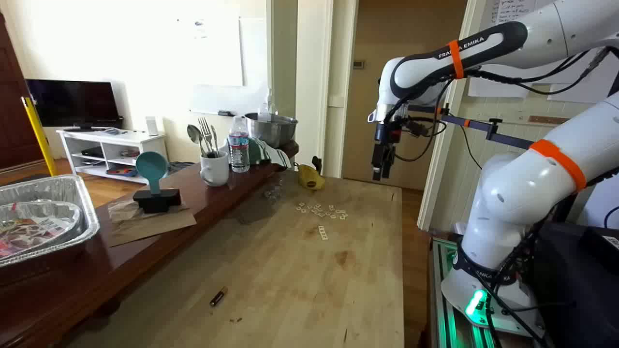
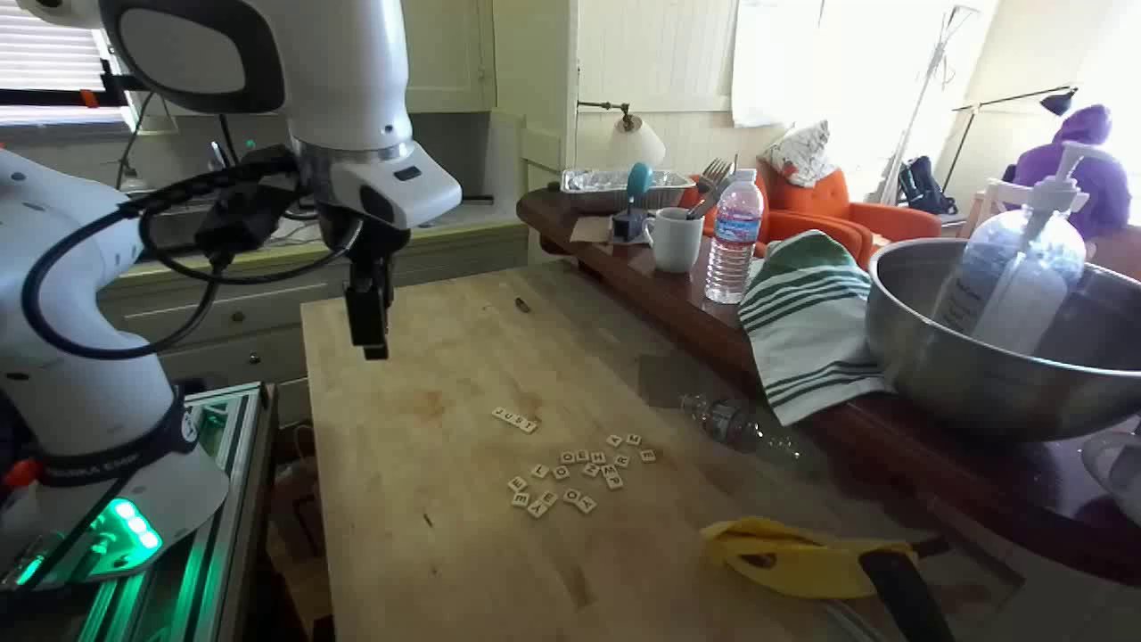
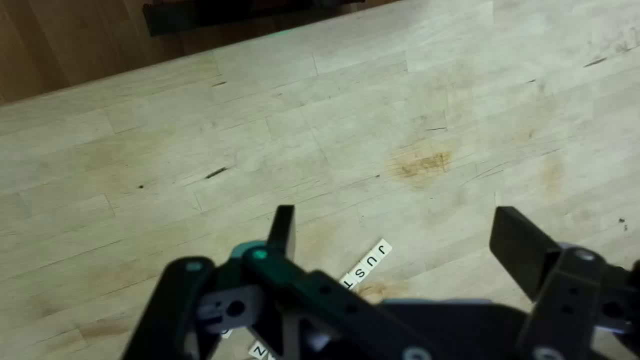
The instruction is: Align the blocks on the table
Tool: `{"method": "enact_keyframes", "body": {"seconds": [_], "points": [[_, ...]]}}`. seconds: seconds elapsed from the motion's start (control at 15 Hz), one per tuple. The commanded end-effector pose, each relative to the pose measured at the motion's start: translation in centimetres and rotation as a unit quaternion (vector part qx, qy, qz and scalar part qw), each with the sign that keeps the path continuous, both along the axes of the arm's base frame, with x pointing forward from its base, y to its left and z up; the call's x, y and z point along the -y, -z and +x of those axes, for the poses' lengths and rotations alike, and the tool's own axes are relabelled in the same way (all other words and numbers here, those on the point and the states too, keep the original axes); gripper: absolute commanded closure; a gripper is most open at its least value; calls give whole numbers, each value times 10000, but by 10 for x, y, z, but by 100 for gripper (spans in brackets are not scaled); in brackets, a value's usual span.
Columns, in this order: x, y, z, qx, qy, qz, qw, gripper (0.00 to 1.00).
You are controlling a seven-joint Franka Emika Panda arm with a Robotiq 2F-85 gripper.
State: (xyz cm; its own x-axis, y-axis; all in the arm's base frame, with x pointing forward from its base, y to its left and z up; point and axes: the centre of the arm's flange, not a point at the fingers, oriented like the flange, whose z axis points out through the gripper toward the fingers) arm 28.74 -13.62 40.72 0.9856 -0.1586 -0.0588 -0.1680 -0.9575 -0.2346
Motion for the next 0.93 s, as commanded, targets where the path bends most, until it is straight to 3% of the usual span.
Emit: {"method": "enact_keyframes", "body": {"seconds": [0.0, 0.2, 0.47, 0.67, 0.87], "points": [[0, 0, 0, 0, 0, 0, 10000, 0], [0, 0, 0, 0, 0, 0, 10000, 0], [-33, 38, 42, -225, -938, -281, 9949, 0], [-61, 65, 69, -167, -1705, -566, 9836, 0], [-83, 93, 88, -16, -2363, -998, 9665, 0]]}}
